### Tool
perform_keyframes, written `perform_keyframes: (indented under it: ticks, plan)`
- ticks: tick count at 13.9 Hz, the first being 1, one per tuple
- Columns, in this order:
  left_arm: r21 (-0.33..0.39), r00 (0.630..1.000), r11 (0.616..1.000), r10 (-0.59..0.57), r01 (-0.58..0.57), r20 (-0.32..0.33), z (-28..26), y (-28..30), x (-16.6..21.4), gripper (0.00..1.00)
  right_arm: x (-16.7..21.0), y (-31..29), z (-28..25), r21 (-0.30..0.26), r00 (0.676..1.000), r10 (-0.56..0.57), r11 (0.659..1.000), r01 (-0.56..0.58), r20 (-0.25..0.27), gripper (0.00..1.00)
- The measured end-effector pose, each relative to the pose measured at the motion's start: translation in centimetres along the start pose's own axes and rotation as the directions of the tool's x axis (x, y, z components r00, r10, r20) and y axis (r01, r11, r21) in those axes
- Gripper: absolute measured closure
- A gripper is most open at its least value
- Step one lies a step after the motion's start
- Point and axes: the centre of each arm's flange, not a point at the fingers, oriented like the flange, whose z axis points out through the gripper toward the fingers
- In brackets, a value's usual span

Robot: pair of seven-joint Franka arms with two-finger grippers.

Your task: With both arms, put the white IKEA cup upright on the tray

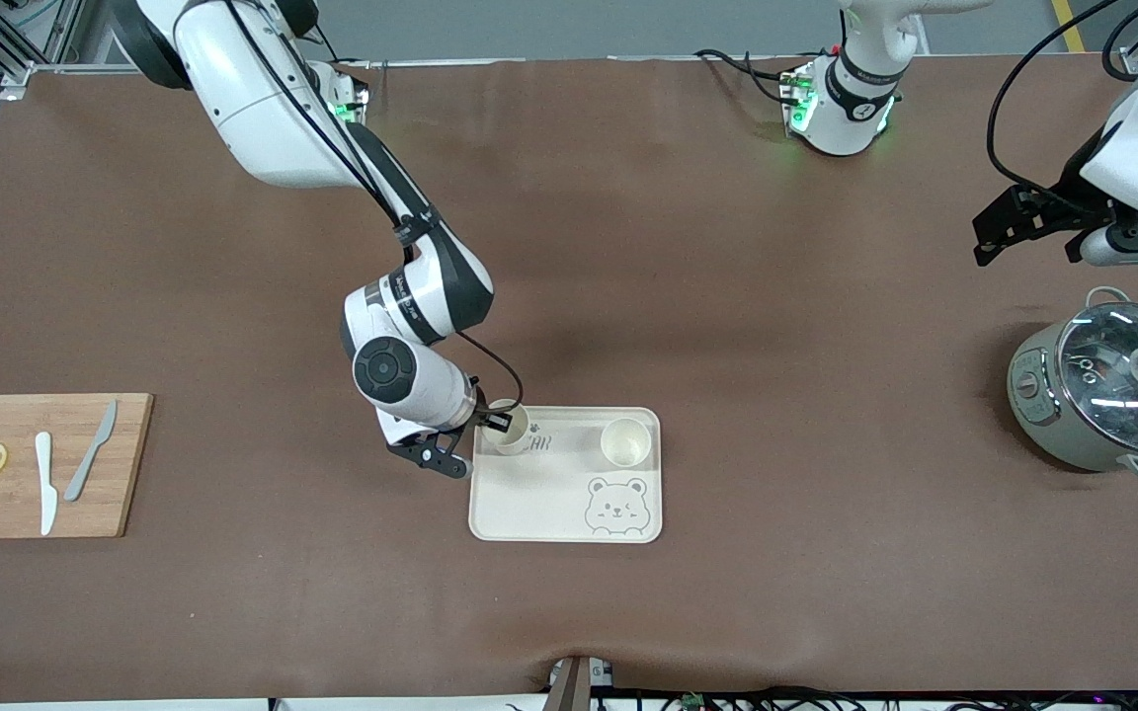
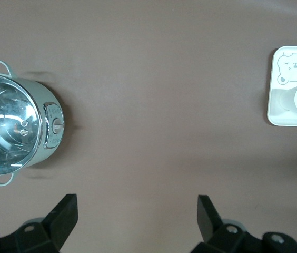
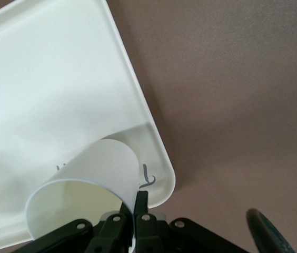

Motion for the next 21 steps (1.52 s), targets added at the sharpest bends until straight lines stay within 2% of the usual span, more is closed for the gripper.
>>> perform_keyframes:
  ticks: [2,3,9,12,15,18,21]
  plan:
    - [0.0,1.0,1.0,0.0,0.0,0.0,0.0,0.0,0.0,0.0,0.2,0.1,0.0,-0.001,1.0,0.003,1.0,-0.003,-0.001,0.96]
    - [0.0,1.0,1.0,0.0,0.0,0.0,0.0,0.0,0.0,0.0,0.3,0.2,0.1,-0.002,1.0,0.005,1.0,-0.005,-0.002,0.9]
    - [0.001,1.0,1.0,0.0,0.0,0.009,0.0,0.0,-0.1,0.0,0.7,0.3,0.5,-0.009,1.0,0.008,1.0,-0.008,0.0,0.28]
    - [0.001,1.0,1.0,-0.002,0.002,0.009,-0.1,-0.1,-0.1,0.0,0.6,-0.8,-2.5,-0.039,0.999,-0.005,0.999,0.007,0.043,0.0]
    - [0.0,1.0,1.0,-0.005,0.005,0.0,-0.8,-0.2,-0.1,0.0,0.3,-1.6,-8.4,-0.078,0.996,-0.02,0.997,0.027,0.092,0.0]
    - [0.0,1.0,1.0,-0.009,0.009,0.002,-1.1,-0.4,-0.1,0.0,1.7,0.1,-14.3,-0.097,0.994,-0.004,0.995,0.014,0.105,0.0]
    - [0.001,1.0,1.0,-0.011,0.011,0.009,-1.1,-0.5,-0.2,0.0,4.4,4.7,-21.2,-0.083,0.994,0.032,0.996,-0.024,0.101,0.0]
